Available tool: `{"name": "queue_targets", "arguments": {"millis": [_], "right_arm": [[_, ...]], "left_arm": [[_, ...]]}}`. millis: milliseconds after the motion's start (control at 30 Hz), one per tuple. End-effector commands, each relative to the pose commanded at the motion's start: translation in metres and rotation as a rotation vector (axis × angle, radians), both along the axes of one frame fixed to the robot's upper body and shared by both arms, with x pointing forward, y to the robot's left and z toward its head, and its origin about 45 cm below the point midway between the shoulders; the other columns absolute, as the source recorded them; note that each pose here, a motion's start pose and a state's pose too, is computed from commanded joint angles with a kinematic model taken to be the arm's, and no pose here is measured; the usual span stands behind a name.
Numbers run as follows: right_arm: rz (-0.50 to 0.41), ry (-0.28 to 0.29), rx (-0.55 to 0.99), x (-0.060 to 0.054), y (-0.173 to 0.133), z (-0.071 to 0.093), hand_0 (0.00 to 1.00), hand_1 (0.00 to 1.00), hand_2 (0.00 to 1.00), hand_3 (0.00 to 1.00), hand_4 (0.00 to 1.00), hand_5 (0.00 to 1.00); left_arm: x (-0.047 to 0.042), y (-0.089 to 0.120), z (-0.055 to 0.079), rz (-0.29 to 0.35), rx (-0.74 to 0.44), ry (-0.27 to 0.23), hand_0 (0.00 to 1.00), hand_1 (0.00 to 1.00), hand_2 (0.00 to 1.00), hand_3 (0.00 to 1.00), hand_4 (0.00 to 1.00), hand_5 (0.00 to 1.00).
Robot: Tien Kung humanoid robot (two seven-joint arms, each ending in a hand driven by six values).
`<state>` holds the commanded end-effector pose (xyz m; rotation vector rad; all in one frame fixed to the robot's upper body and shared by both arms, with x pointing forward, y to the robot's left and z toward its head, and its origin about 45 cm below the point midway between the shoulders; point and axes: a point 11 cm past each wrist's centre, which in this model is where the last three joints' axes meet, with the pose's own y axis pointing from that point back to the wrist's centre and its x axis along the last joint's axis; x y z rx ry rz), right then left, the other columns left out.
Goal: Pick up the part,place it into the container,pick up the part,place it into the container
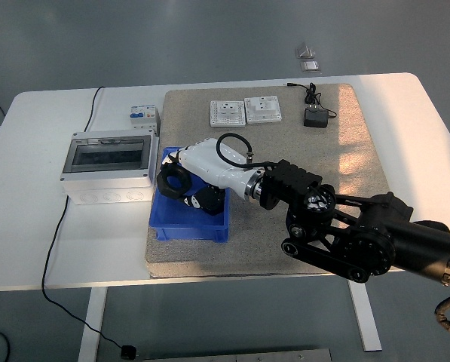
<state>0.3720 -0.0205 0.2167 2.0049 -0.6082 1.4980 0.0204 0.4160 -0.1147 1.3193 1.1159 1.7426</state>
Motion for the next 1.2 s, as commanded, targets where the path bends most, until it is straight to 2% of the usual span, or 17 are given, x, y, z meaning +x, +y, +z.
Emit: {"name": "queue_targets", "arguments": {"millis": [67,100,267,300,467,500,600,667,700,867,900,1200], "right_arm": [[-0.014,-0.004,-0.005,0.002,-0.002,0.000,0.274,0.216,0.545,0.601,0.163,0.002],[-0.022,-0.004,-0.004,0.003,-0.003,0.000,0.293,0.235,0.564,0.689,0.249,0.002],[-0.100,0.013,0.078,0.013,-0.019,0.007,0.293,0.235,0.564,0.689,0.249,0.002],[-0.115,0.015,0.101,0.015,-0.022,0.010,0.283,0.240,0.555,0.787,0.464,0.038],[-0.190,0.029,0.226,0.026,-0.043,0.019,0.283,0.240,0.555,0.787,0.464,0.038],[-0.198,0.029,0.245,0.027,-0.045,0.020,0.263,0.225,0.523,0.998,0.631,0.106],[-0.196,0.034,0.256,0.026,-0.047,0.015,0.263,0.225,0.523,0.998,0.631,0.106],[-0.183,0.044,0.243,0.022,-0.044,0.009,0.263,0.225,0.523,0.998,0.631,0.106],[-0.175,0.049,0.236,0.020,-0.043,0.007,0.264,0.225,0.484,0.998,0.676,0.128],[-0.127,0.066,0.196,0.007,-0.031,-0.005,0.264,0.225,0.484,0.998,0.676,0.128],[-0.119,0.063,0.188,0.006,-0.029,-0.006,0.267,0.225,0.481,0.959,0.697,0.147],[-0.055,-0.004,0.004,0.000,-0.014,-0.010,0.274,0.228,0.503,0.940,0.706,0.142]], "left_arm": [[-0.0003,0.000,0.000,-0.001,0.001,0.001,0.739,0.713,0.687,0.780,0.845,0.998],[-0.0004,0.000,0.000,-0.001,0.001,0.001,0.740,0.713,0.687,0.780,0.845,0.998],[-0.0017,0.001,0.000,-0.001,0.001,0.004,0.740,0.713,0.687,0.780,0.845,0.998],[-0.0020,0.001,0.000,-0.001,0.001,0.005,0.739,0.713,0.687,0.780,0.845,0.998],[-0.0029,0.000,0.000,0.001,-0.001,0.006,0.739,0.713,0.687,0.780,0.845,0.998],[-0.0029,0.000,0.000,0.002,-0.001,0.005,0.740,0.713,0.687,0.780,0.848,0.998],[-0.0025,0.000,0.000,0.001,-0.001,0.005,0.740,0.713,0.687,0.780,0.848,0.998],[-0.0024,-0.001,0.000,0.001,-0.002,0.005,0.740,0.713,0.687,0.780,0.848,0.998],[-0.0024,-0.001,0.000,0.001,-0.002,0.005,0.740,0.713,0.686,0.779,0.848,0.998],[-0.0025,0.000,0.000,0.000,0.000,0.005,0.740,0.713,0.686,0.779,0.848,0.998],[-0.0026,0.000,0.000,0.001,0.000,0.005,0.739,0.712,0.686,0.779,0.850,0.998],[-0.0022,0.002,0.000,0.003,0.004,0.005,0.740,0.712,0.686,0.779,0.848,0.998]]}}
